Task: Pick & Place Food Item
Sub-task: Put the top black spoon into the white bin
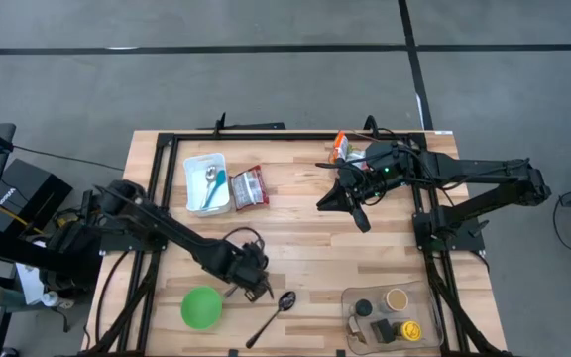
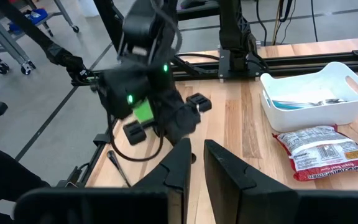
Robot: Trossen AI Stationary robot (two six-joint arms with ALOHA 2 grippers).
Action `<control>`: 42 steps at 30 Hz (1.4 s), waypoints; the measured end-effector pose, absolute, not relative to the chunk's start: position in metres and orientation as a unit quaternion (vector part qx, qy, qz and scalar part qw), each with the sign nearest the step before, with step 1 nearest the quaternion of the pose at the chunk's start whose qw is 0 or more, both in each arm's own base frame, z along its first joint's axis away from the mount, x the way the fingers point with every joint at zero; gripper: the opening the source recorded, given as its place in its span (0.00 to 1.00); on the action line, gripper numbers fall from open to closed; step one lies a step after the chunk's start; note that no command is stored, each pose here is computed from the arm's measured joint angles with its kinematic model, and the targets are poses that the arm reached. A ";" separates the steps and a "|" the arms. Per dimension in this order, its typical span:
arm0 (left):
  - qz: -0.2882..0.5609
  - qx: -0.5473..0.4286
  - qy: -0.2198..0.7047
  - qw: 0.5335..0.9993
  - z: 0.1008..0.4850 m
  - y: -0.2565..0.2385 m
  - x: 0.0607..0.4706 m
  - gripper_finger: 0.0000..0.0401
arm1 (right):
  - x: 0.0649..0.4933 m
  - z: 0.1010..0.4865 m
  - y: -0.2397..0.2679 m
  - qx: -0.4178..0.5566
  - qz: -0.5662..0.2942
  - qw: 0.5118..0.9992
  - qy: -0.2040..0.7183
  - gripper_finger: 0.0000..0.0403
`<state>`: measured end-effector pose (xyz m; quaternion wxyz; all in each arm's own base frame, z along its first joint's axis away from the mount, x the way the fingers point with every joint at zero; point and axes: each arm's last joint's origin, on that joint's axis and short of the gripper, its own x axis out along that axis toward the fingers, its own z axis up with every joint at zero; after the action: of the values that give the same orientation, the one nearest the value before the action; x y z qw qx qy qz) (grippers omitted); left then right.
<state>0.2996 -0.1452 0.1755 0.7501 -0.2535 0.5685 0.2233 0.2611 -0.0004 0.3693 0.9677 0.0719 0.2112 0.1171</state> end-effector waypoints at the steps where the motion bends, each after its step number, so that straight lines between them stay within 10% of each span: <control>1: 0.223 -0.256 0.558 0.757 0.182 -0.144 0.298 0.01 | 0.261 0.369 0.000 0.072 0.117 0.968 0.211 0.10; 24: 0.291 -0.268 0.291 0.871 0.306 -0.092 0.246 0.01 | 0.261 0.369 0.000 0.072 0.117 0.968 0.211 0.10; 42: 0.466 -0.228 0.313 0.796 0.338 0.015 0.180 0.01 | 0.261 0.369 0.000 0.072 0.117 0.968 0.211 0.10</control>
<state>0.1797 0.0153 0.3383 0.7960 -0.2277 0.3127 0.4657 0.2611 -0.0004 0.3693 0.9677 0.0721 0.2111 0.1171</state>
